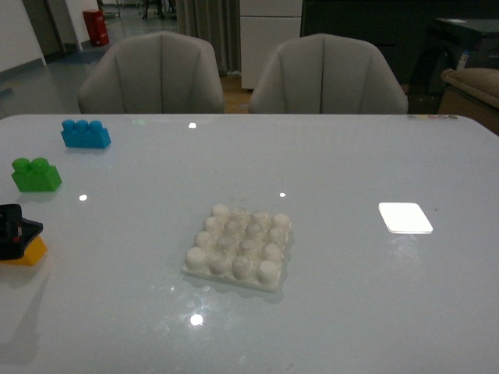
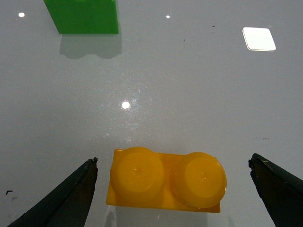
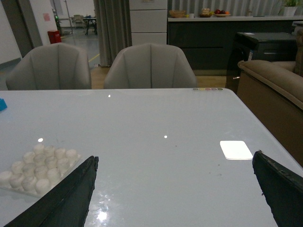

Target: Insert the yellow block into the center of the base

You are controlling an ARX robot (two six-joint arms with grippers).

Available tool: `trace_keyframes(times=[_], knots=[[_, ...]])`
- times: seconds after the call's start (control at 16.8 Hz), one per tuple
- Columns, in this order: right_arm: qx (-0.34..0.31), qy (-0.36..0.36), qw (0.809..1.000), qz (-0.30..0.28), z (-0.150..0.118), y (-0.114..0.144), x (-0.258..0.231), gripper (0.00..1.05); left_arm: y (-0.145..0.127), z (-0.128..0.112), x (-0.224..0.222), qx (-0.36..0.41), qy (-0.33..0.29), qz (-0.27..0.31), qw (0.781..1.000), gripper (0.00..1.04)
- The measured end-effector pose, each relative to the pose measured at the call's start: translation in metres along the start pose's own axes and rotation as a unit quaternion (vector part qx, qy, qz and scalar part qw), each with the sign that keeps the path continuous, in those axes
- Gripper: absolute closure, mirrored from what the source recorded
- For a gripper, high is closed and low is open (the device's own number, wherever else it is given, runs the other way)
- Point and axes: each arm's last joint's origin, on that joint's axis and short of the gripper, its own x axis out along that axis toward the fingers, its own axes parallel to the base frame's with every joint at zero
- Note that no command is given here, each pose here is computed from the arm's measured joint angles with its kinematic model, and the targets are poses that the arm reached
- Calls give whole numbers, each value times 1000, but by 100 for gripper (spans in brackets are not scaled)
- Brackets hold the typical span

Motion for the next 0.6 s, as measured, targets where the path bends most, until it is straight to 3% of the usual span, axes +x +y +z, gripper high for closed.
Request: trace_keyframes(times=[0.06,0.24,0.3,0.6], knots=[[0,0,1000,0,0,0,0,6,0,-3,1,0,1,4,1000,7],[0,0,1000,0,0,0,0,6,-1,-4,0,2,-7,8,1000,40],[0,0,1000,0,0,0,0,6,-2,-4,0,3,-7,8,1000,45],[0,0,1000,0,0,0,0,6,-17,-1,-16,11,-12,-1,1000,47]])
